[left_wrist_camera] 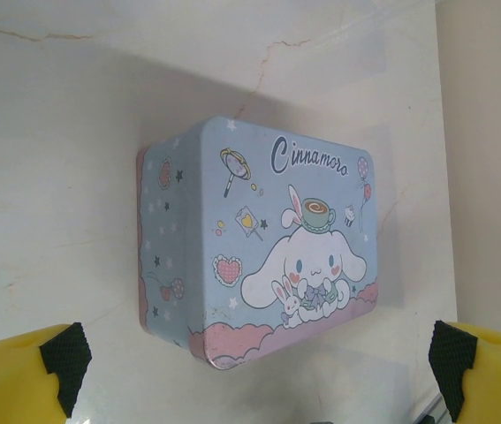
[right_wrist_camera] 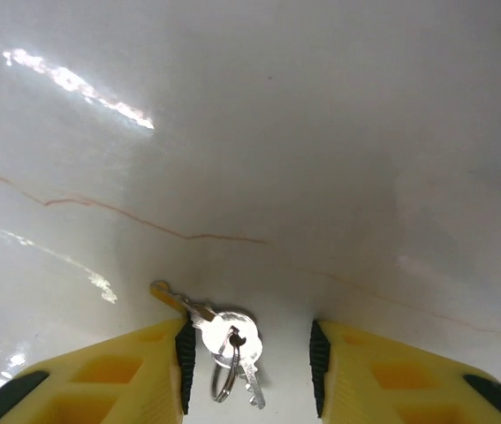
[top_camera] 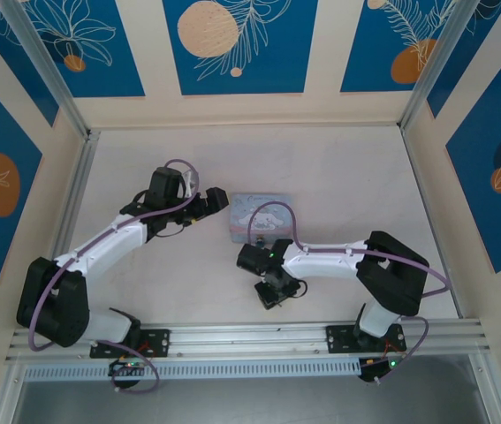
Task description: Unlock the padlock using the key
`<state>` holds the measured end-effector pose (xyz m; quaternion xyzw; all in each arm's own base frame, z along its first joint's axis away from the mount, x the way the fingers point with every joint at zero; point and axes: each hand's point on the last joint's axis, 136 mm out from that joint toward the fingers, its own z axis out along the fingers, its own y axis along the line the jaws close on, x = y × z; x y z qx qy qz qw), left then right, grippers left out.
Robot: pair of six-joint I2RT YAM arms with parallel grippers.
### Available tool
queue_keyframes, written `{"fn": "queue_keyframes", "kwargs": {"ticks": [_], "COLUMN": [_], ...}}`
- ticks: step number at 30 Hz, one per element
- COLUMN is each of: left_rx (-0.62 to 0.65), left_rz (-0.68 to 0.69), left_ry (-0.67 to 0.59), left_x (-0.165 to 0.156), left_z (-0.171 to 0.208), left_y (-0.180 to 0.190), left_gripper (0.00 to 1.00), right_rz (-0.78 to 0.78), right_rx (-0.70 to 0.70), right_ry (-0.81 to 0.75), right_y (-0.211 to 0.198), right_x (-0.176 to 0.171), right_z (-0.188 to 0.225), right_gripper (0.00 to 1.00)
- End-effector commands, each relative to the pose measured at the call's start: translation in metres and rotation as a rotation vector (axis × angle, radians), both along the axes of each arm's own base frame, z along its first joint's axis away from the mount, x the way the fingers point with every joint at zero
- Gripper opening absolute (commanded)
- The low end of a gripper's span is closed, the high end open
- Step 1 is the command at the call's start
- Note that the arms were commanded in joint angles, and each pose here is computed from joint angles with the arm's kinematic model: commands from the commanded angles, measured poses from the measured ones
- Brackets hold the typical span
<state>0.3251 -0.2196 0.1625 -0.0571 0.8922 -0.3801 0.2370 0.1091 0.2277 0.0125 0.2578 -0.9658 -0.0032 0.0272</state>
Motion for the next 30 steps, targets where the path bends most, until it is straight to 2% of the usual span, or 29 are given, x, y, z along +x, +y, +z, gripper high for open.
{"fn": "queue_keyframes", "kwargs": {"ticks": [1, 6, 12, 22, 30], "left_rx": [-0.002, -0.001, -0.006, -0.038, -0.175], "left_rz": [0.003, 0.006, 0.007, 0.008, 0.009], "left_ry": [0.013, 0.016, 0.014, 0.01, 0.024], "left_x": [-0.004, -0.004, -0.003, -0.001, 0.002], "left_z": [-0.003, -0.004, -0.002, 0.007, 0.025], "left_y": [0.003, 0.003, 0.003, -0.001, -0.023], "left_gripper": [1.0, 1.0, 1.0, 1.0, 1.0], "right_rz": [0.018, 0.017, -0.007, -0.142, -0.393], "right_rx": [-0.012, -0.022, 0.013, 0.235, 0.647], "right_ry": [0.006, 0.002, -0.016, -0.091, -0.155], "right_y": [0.002, -0.001, 0.001, 0.006, 0.008], "right_x": [-0.001, -0.001, 0.003, 0.035, 0.097], "right_z": [-0.009, -0.013, -0.005, 0.054, 0.135], "right_gripper": [0.36, 0.22, 0.0, 0.0, 0.0]}}
